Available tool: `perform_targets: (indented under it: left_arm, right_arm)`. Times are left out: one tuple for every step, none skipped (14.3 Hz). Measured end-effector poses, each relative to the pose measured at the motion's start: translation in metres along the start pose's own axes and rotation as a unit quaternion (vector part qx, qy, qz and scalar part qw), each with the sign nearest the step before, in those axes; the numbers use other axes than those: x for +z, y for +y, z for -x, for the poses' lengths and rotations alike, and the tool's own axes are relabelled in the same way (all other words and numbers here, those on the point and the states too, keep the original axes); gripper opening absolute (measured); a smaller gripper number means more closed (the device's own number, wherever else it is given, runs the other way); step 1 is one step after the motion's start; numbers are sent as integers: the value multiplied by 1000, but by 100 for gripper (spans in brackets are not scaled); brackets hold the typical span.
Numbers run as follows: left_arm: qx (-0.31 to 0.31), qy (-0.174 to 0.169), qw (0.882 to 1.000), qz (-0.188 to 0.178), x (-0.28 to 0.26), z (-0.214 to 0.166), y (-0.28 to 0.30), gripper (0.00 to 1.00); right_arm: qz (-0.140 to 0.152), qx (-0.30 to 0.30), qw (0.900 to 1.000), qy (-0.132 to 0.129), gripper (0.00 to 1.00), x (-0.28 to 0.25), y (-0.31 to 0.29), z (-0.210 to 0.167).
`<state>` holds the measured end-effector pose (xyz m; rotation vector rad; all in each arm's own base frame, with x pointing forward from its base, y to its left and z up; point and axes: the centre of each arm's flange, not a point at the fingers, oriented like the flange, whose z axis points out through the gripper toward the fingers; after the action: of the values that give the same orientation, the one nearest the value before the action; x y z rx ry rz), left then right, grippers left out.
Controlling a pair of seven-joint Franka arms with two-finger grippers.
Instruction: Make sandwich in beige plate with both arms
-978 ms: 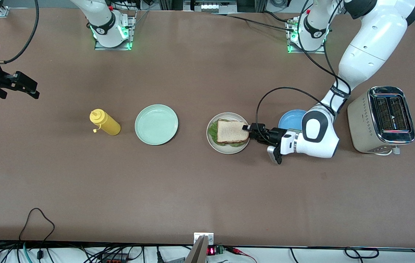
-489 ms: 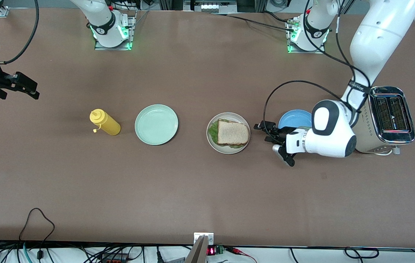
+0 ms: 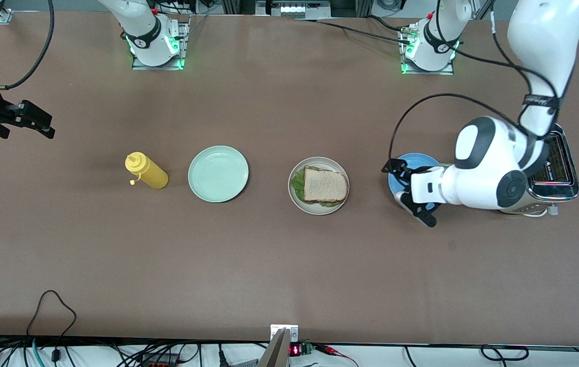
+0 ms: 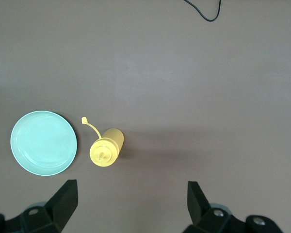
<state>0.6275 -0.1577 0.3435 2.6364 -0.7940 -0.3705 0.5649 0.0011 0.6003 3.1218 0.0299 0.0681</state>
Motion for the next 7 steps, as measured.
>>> perform_targets:
  left_arm:
    - [-2, -8, 1000, -16, -14, 6, 0, 100]
    - [-2, -13, 999, -30, -27, 12, -1, 100]
    - [-3, -22, 999, -45, -41, 18, -2, 100]
    - [-3, -32, 998, -61, -54, 25, -3, 100]
    - [-4, -43, 996, -76, -67, 30, -5, 100]
    - [-5, -54, 995, -88, -80, 35, -5, 100]
    - [-7, -63, 993, -100, -91, 38, -5, 100]
  right_arm:
    - [0, 0, 1000, 0, 100, 0, 0, 0]
    - [0, 0, 1000, 0, 100, 0, 0, 0]
    - [0, 0, 1000, 0, 100, 0, 0, 0]
    - [0, 0, 1000, 0, 100, 0, 0, 0]
    - [0, 0, 1000, 0, 100, 0, 0, 0]
    - [0, 0, 1000, 0, 100, 0, 0, 0]
    - [0, 0, 1000, 0, 100, 0, 0, 0]
